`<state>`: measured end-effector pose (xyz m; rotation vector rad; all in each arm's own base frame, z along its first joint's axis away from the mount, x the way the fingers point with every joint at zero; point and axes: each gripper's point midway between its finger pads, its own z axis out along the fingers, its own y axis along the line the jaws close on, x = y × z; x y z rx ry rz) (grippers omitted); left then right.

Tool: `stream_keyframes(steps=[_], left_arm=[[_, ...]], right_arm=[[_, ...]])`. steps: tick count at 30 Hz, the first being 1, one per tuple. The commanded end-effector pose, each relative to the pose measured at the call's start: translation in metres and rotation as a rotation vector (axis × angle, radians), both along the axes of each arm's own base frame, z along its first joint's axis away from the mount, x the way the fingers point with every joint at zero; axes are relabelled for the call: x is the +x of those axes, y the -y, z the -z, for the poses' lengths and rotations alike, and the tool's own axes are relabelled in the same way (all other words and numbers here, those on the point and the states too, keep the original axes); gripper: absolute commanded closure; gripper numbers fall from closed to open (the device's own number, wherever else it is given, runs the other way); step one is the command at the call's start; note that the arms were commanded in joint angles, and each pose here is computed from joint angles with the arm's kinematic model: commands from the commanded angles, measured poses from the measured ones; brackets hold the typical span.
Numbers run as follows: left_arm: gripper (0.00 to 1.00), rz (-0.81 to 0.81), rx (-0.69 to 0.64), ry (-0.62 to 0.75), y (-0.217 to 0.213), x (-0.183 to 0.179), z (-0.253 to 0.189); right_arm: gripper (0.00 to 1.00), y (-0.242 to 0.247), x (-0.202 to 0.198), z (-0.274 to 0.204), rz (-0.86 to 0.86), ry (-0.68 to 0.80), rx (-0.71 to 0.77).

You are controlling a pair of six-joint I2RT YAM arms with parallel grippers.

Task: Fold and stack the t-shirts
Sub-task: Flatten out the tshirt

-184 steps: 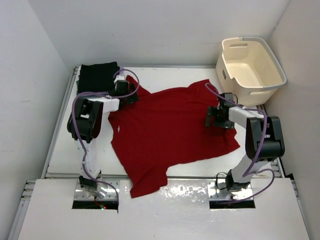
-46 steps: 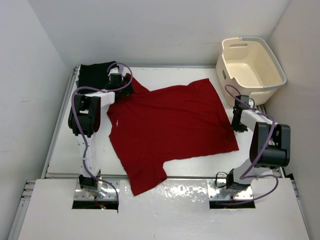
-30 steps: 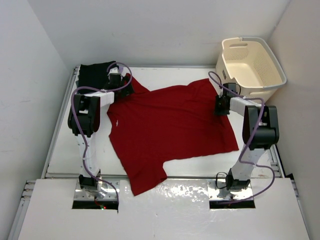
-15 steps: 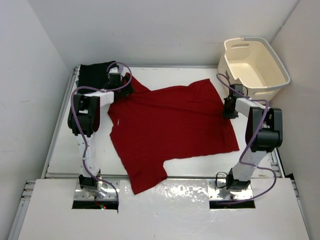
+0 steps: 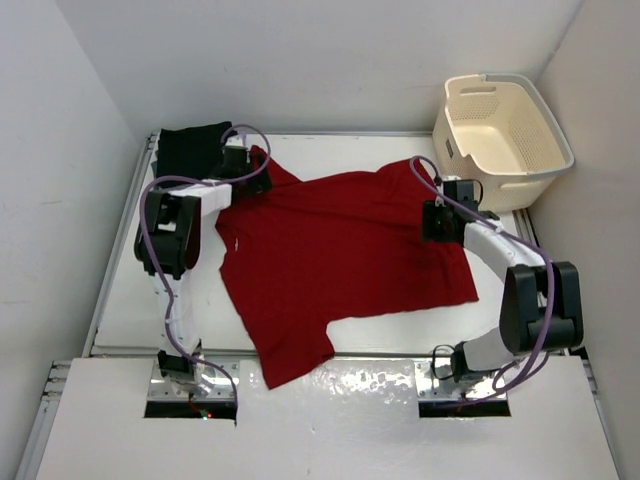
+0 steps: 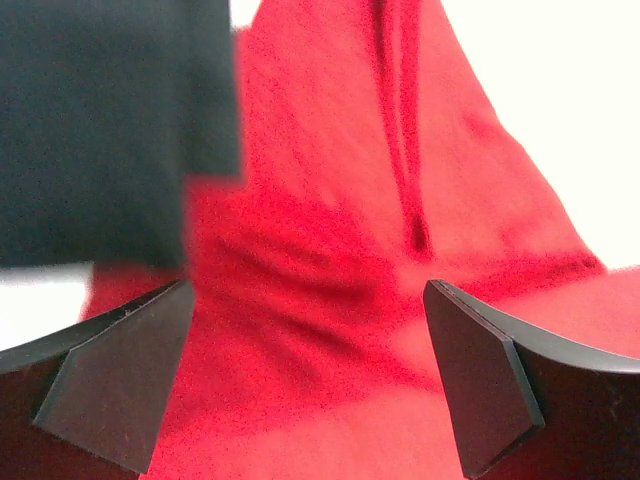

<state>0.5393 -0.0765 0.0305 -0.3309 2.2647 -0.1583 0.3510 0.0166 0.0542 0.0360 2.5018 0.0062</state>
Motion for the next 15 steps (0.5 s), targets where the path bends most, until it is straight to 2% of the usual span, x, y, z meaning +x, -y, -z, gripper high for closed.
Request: stream_keyframes(steps=[1, 5, 7, 11, 15], left_arm=[[0.01, 0.049, 0.034, 0.127, 0.029, -0.015, -0.069], [0.00, 0.022, 0.047, 0.113, 0.040, -0.046, -0.062], [0.00, 0.015, 0.048, 0.075, 0.038, -0.057, -0.045], [0.00, -0.031, 0.116, -0.012, 0.025, -0.061, -0.016], [0.00, -0.018, 0.152, -0.062, 0.031, -0.032, 0.012]], right_arm=[[0.46, -0.015, -0.002, -0.004, -0.024, 0.045, 0.060], [0.26, -0.035, 0.006, 0.001, -0.069, 0.058, 0.096], [0.01, -0.041, 0.014, 0.007, -0.074, 0.055, 0.090], [0.01, -0.044, 0.025, 0.024, -0.046, 0.017, 0.047], [0.01, -0.035, 0.037, 0.037, 0.015, 0.001, 0.006]])
